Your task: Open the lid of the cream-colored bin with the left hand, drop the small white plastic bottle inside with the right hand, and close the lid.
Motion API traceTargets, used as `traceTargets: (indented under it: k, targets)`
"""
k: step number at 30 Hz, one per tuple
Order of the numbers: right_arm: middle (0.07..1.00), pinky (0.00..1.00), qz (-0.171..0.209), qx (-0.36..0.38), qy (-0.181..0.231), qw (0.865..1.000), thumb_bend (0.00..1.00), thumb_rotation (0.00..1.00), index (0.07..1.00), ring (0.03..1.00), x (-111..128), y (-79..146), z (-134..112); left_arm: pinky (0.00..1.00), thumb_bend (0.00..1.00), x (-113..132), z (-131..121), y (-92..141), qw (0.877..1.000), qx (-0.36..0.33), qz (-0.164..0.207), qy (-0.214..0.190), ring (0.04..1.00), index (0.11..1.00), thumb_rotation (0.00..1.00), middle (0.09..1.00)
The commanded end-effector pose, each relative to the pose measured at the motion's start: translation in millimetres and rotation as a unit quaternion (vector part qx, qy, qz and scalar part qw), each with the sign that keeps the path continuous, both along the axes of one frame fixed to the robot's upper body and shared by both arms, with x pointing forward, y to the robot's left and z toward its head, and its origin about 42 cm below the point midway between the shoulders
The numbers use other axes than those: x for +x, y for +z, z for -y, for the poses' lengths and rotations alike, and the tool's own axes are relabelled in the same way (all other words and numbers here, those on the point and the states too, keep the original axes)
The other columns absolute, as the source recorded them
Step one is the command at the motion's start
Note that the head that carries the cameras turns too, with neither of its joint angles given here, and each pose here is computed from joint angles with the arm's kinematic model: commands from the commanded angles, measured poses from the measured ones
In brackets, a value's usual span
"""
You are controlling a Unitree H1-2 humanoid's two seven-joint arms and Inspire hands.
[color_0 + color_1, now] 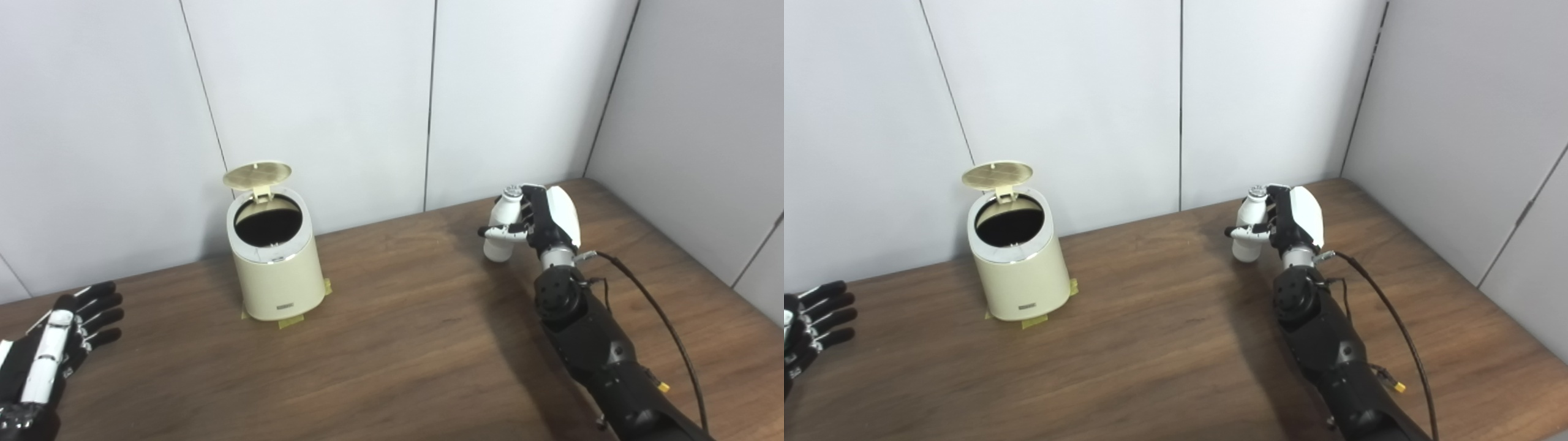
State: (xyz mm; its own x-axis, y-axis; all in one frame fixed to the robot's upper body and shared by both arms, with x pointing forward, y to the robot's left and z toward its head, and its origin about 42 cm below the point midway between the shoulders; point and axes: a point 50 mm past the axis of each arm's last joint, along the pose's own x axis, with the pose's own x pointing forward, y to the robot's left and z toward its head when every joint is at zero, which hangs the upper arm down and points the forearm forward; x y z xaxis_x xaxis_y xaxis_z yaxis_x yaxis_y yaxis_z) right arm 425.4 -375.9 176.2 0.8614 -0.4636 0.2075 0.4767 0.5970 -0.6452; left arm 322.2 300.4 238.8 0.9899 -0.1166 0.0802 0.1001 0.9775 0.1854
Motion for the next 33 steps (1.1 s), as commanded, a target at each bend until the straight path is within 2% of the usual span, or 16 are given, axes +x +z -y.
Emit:
traceTargets:
  k: [1,8,16,25,28,32,33]
  targets:
    - [0.519,0.38,0.057,-0.024,0.010,0.998,0.52,0.00,0.498,0.403,6,28,1,0.80,0.44,2,-1,22,0.999,0.013,0.038,0.000,0.823,0.834,0.90,0.827]
    - [0.513,0.38,0.062,-0.026,0.014,0.998,0.52,0.00,0.506,0.401,3,30,1,0.81,0.44,3,-1,21,0.999,0.016,0.041,-0.003,0.829,0.847,0.90,0.834]
    - [0.512,0.39,0.106,-0.046,0.039,0.993,0.52,0.00,0.509,0.402,-9,55,-16,0.83,0.42,-1,2,18,0.999,0.021,0.038,-0.001,0.839,0.861,0.93,0.839]
    - [0.515,0.41,0.164,-0.077,0.088,0.980,0.52,0.00,0.488,0.420,-20,93,-52,0.82,0.38,-10,9,12,0.999,0.007,0.033,0.004,0.831,0.861,0.93,0.834]
    - [0.505,0.42,0.189,-0.079,0.114,0.972,0.52,0.00,0.487,0.422,-22,104,-65,0.83,0.37,-15,13,7,0.999,-0.007,0.031,0.020,0.835,0.862,0.92,0.835]
    - [0.508,0.37,0.212,-0.068,0.149,0.963,0.52,0.00,0.511,0.394,-25,120,-86,0.84,0.35,-21,19,0,0.998,-0.039,0.025,0.039,0.840,0.851,0.94,0.828]
    - [0.508,0.39,0.215,-0.066,0.155,0.962,0.52,0.00,0.509,0.400,-25,125,-91,0.86,0.35,-22,21,-2,0.998,-0.046,0.024,0.042,0.850,0.855,0.95,0.836]
